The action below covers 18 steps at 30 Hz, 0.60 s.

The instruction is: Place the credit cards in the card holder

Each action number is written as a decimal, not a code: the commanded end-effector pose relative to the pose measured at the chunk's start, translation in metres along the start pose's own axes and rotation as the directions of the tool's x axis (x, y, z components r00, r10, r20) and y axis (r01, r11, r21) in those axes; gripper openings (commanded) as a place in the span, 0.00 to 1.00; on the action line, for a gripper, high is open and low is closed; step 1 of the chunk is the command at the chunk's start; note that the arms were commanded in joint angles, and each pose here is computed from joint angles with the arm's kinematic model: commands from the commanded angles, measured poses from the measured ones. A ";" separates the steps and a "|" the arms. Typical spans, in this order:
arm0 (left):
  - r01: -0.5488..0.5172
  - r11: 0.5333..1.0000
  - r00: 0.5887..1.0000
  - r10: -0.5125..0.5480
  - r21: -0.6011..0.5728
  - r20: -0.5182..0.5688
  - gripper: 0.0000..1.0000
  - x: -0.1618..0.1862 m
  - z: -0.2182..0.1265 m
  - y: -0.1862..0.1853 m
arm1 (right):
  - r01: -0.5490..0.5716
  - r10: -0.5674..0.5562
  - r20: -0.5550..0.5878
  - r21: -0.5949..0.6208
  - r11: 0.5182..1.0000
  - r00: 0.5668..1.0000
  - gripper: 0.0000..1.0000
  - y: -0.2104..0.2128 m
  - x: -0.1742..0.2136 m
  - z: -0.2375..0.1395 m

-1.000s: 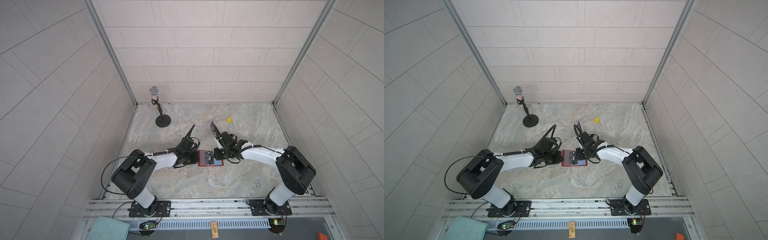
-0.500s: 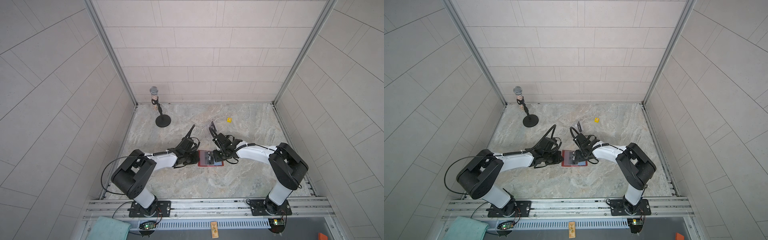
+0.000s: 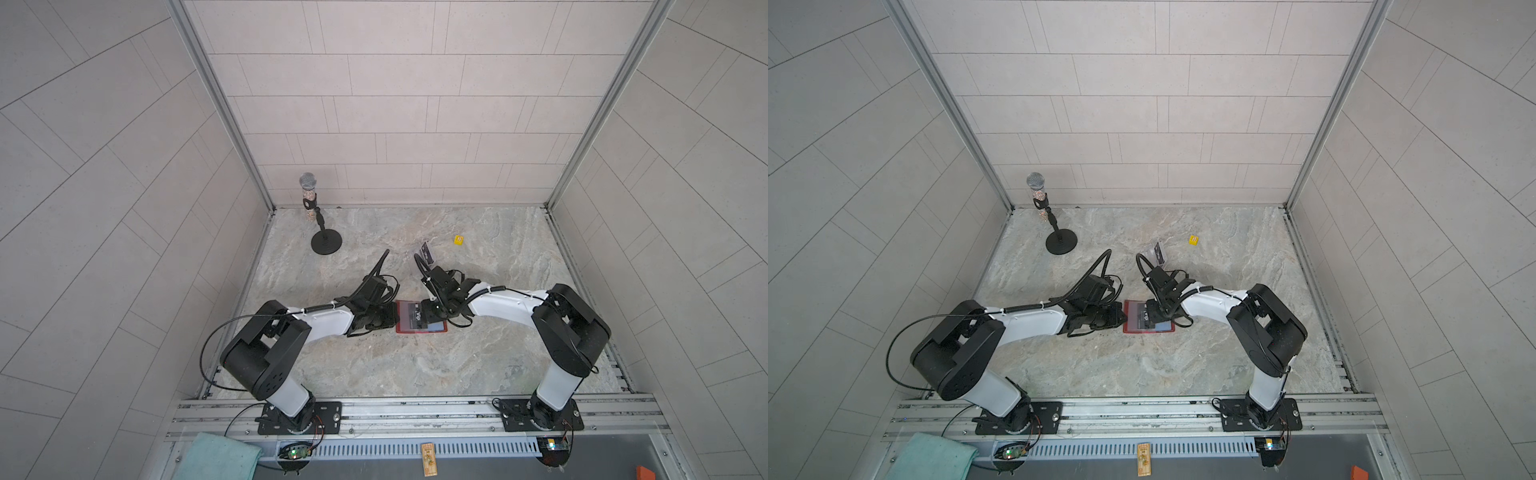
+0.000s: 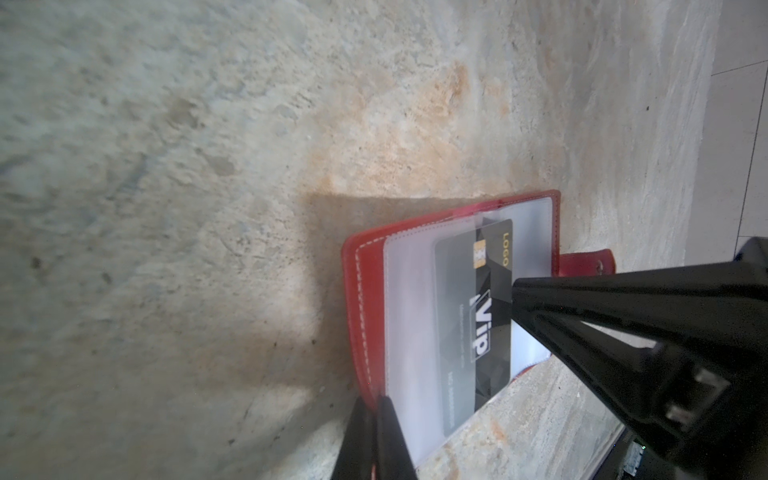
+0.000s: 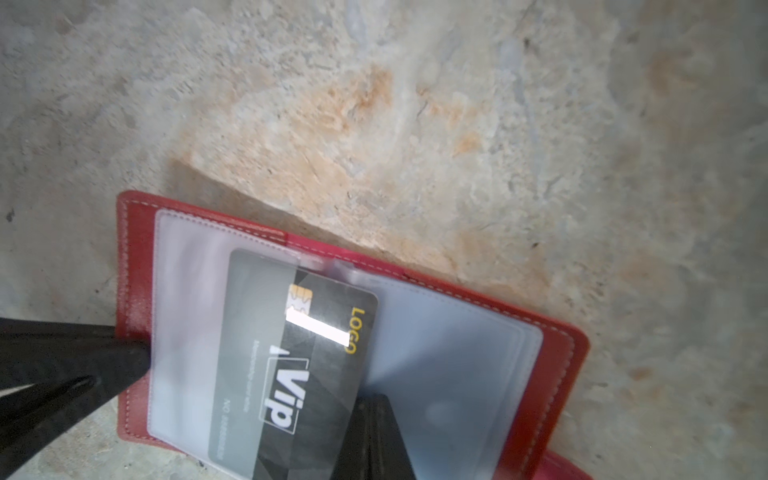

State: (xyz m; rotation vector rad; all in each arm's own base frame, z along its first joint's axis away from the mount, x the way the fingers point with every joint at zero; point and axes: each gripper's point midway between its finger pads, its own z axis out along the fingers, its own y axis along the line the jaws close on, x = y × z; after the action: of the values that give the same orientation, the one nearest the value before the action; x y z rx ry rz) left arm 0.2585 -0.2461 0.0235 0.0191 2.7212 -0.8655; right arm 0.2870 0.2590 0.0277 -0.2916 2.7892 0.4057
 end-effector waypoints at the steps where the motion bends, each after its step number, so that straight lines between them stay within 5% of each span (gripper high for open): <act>1: 0.000 1.000 1.000 0.000 0.005 -0.002 0.00 0.004 -0.003 -0.001 | -0.023 0.022 -0.053 -0.027 0.999 0.998 0.06 0.004 0.015 0.011; 18: 0.006 1.000 1.000 -0.006 0.009 -0.004 0.00 0.004 -0.001 -0.001 | -0.054 0.047 -0.051 -0.159 0.986 0.998 0.06 0.027 0.013 0.014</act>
State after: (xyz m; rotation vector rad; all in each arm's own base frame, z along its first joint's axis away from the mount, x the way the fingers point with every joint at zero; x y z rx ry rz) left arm 0.2575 -0.2454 0.0224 0.0038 2.7268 -0.8667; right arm 0.2816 0.2832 0.0268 -0.2726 2.7875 0.6136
